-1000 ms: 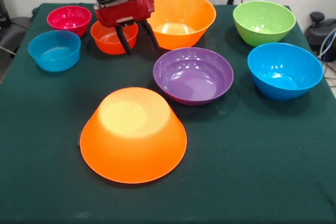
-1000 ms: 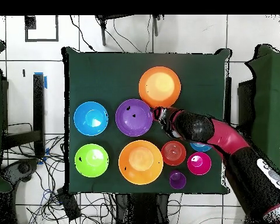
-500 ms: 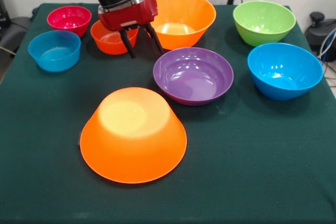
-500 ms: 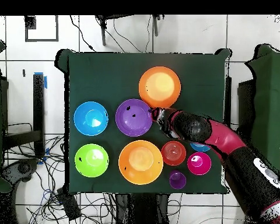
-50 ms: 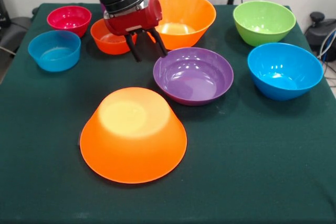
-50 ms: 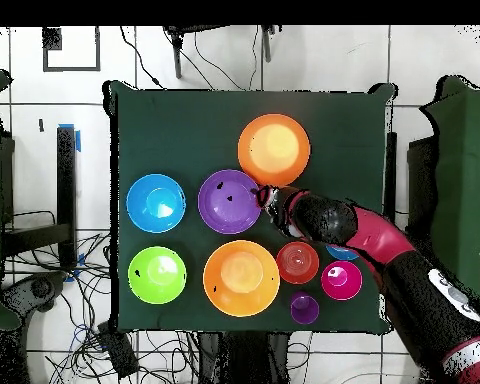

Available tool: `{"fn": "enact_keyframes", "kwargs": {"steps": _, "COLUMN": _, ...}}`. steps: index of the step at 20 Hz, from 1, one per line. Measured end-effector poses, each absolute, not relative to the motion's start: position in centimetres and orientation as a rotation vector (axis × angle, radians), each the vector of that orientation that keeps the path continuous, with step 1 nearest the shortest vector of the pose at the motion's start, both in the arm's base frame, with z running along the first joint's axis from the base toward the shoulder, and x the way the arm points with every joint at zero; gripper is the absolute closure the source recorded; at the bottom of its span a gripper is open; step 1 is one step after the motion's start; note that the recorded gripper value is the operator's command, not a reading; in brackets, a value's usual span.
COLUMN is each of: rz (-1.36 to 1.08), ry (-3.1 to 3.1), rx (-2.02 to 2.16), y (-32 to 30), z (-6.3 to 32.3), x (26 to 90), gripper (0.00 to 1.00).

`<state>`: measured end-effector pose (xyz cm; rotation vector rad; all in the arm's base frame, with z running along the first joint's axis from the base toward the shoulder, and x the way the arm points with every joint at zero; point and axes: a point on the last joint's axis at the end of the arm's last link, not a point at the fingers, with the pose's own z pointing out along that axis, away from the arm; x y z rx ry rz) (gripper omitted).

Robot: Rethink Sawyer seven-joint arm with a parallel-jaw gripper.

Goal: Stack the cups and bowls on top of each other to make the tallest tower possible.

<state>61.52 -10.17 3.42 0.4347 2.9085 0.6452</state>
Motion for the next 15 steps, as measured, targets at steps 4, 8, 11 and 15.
{"fn": "enact_keyframes", "kwargs": {"steps": 4, "rz": 0.634, "ry": 2.907, "rx": 0.416, "y": -10.00, "z": 3.32, "x": 61.47, "gripper": 0.00}}
{"fn": "enact_keyframes", "kwargs": {"steps": 8, "rz": 0.627, "ry": 2.905, "rx": 0.406, "y": -9.91, "z": 3.28, "x": 61.46, "gripper": 0.00}}
{"fn": "enact_keyframes", "kwargs": {"steps": 11, "rz": 0.624, "ry": 2.903, "rx": 0.404, "y": -9.91, "z": 3.34, "x": 61.53, "gripper": 0.00}}
{"fn": "enact_keyframes", "kwargs": {"steps": 15, "rz": 0.618, "ry": 2.901, "rx": 0.402, "y": -10.03, "z": 3.53, "x": 61.61, "gripper": 0.00}}
